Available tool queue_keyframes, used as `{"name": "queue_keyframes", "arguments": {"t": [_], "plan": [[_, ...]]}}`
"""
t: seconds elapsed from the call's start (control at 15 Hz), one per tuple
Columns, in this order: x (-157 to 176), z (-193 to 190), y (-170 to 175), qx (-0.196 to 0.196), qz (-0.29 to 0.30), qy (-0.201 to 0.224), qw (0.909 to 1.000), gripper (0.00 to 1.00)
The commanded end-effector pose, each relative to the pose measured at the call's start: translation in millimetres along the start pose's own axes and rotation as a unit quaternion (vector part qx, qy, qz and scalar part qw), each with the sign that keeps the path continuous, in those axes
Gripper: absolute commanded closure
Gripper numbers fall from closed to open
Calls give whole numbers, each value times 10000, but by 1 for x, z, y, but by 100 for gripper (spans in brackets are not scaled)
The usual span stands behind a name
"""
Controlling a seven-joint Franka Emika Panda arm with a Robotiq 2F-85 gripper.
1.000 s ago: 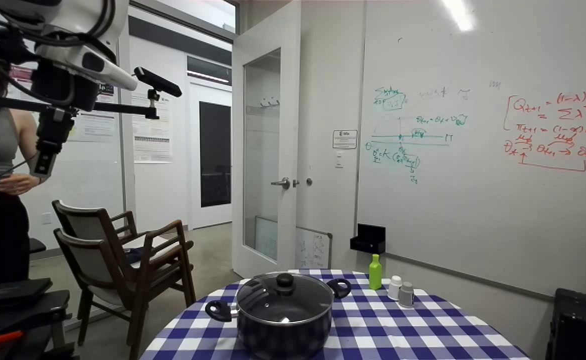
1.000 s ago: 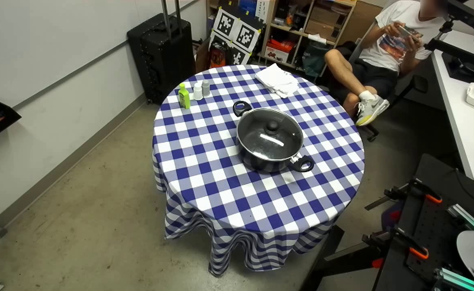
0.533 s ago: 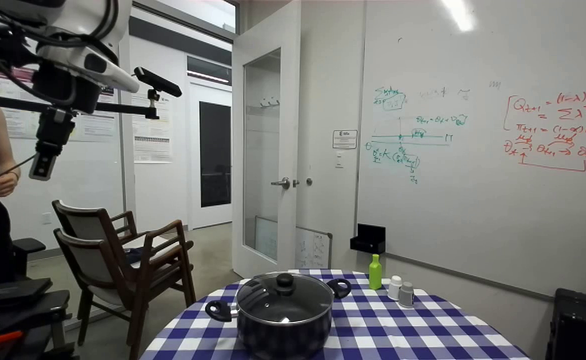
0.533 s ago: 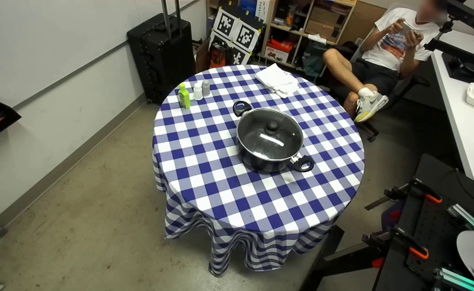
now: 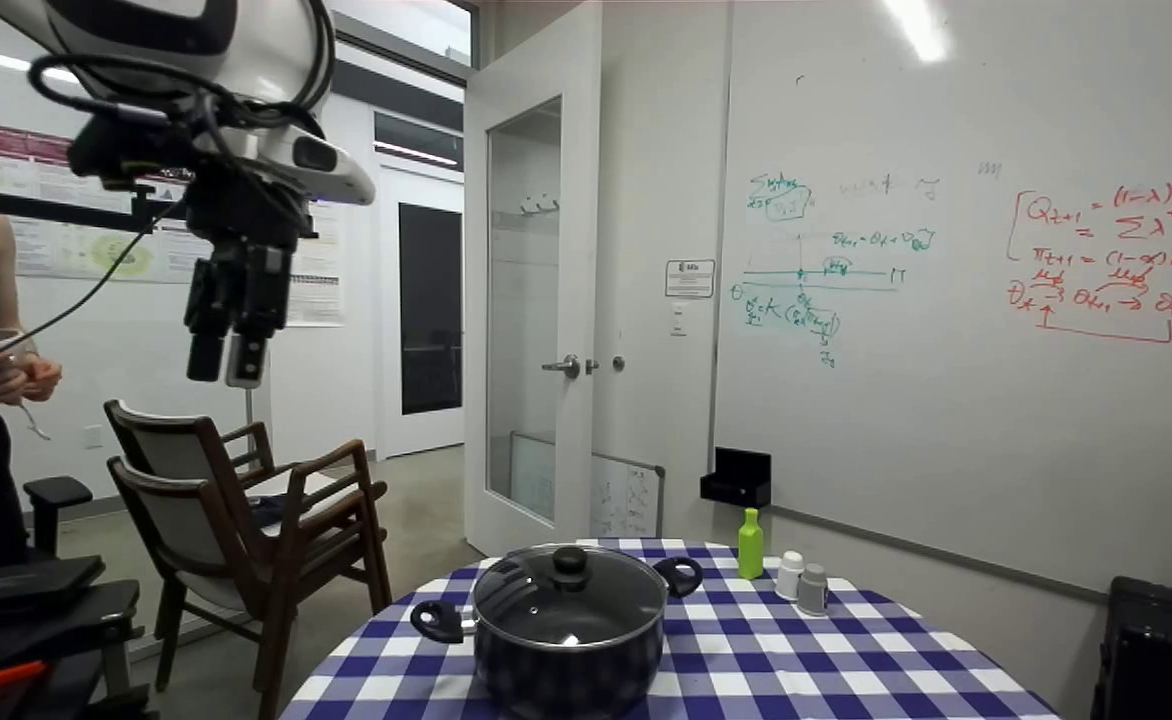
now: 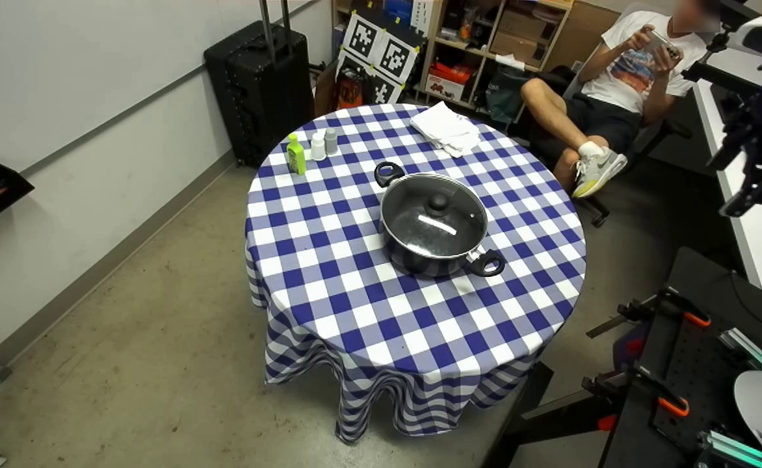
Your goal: Take the lid off the pot
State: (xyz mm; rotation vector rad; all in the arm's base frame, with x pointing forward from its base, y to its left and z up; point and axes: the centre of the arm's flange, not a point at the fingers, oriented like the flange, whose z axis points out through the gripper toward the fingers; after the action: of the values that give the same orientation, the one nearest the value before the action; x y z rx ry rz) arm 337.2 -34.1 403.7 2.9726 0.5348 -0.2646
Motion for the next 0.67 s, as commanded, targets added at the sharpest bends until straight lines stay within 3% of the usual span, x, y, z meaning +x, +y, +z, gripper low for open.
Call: {"name": "queue_keyframes", "arguments": {"t": [0.0,0.6], "plan": [[67,-4,31,32,-136,172,9998,0],[221,24,70,787,40,199,9967,0]]}}
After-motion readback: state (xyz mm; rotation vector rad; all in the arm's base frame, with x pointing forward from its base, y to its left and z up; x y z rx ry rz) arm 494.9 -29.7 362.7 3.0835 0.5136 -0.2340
